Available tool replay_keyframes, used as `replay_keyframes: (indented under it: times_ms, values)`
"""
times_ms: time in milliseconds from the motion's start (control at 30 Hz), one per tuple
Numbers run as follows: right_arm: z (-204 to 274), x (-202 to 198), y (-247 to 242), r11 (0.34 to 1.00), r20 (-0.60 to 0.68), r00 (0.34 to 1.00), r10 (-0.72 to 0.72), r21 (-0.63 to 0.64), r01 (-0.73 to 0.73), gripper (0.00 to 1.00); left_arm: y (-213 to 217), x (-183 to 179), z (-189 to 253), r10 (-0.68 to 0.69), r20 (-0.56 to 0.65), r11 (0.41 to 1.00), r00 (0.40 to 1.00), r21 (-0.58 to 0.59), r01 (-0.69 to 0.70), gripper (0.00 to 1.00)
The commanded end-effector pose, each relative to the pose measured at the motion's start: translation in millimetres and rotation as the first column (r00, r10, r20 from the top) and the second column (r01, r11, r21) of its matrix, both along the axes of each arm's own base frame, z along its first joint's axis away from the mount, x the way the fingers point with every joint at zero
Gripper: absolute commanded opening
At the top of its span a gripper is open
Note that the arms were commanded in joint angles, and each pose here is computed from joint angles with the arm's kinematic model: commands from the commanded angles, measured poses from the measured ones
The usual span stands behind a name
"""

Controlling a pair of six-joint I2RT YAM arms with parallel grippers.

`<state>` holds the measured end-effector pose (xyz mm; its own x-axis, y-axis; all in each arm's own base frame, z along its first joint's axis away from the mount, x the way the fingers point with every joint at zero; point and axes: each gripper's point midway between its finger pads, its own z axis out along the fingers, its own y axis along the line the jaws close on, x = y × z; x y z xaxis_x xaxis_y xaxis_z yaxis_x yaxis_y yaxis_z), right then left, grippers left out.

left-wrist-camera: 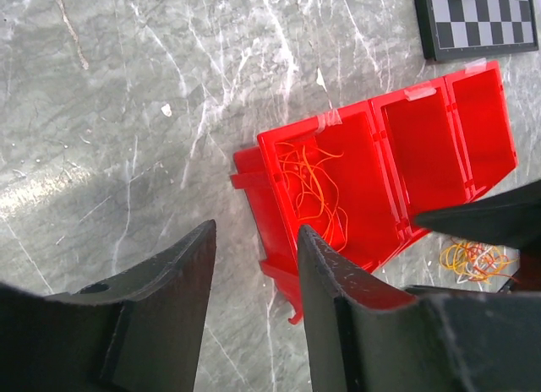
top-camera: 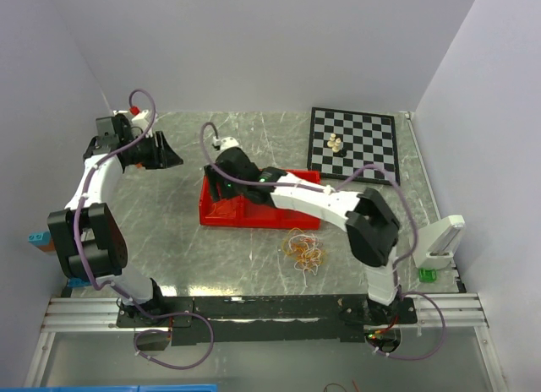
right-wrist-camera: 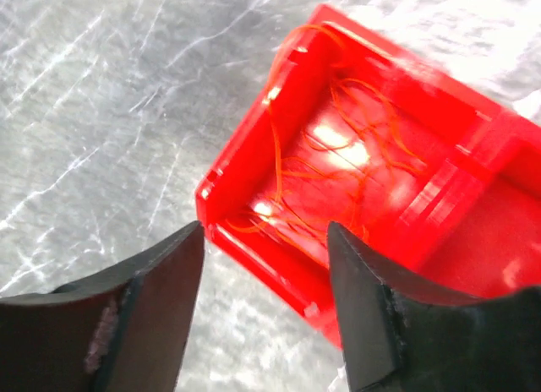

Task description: Untangle the cables

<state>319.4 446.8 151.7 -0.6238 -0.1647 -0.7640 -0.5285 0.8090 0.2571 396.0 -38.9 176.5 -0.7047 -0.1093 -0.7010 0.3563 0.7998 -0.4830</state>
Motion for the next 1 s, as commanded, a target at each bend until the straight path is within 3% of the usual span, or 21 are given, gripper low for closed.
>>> replay_keyframes:
  times_ms: [0,133,233,433,633,967]
  values:
    - [38,4,-47,0.993,0.022,0.994,-0.110,0.039,0.109,0.69,-26,1,23,-0.062,0.087,0.998,0.994,0.034,0.059,0.50]
    - [50,10,-106,0.970,0.036,0.970,-0.239,0.045,0.237,0.72,-85,-3,7,-0.172,0.085,0.981,0.982,0.103,0.163,0.53]
    - [45,13,-157,0.931,0.030,0.931,-0.364,0.025,0.363,0.74,-107,2,-2,-0.196,0.077,0.973,0.978,0.140,0.184,0.56]
    - [16,10,-262,0.780,0.048,0.786,-0.616,-0.100,0.618,0.75,-104,14,-33,-0.169,0.083,0.951,0.982,0.274,0.141,0.58]
    - [-23,3,-313,0.670,-0.050,0.671,-0.740,-0.150,0.727,0.75,-107,1,-44,-0.199,0.078,0.938,0.977,0.303,0.167,0.57]
    - [-65,9,-293,0.745,-0.167,0.727,-0.666,-0.101,0.659,0.74,-131,-14,2,-0.258,0.137,0.945,0.956,0.240,0.221,0.57]
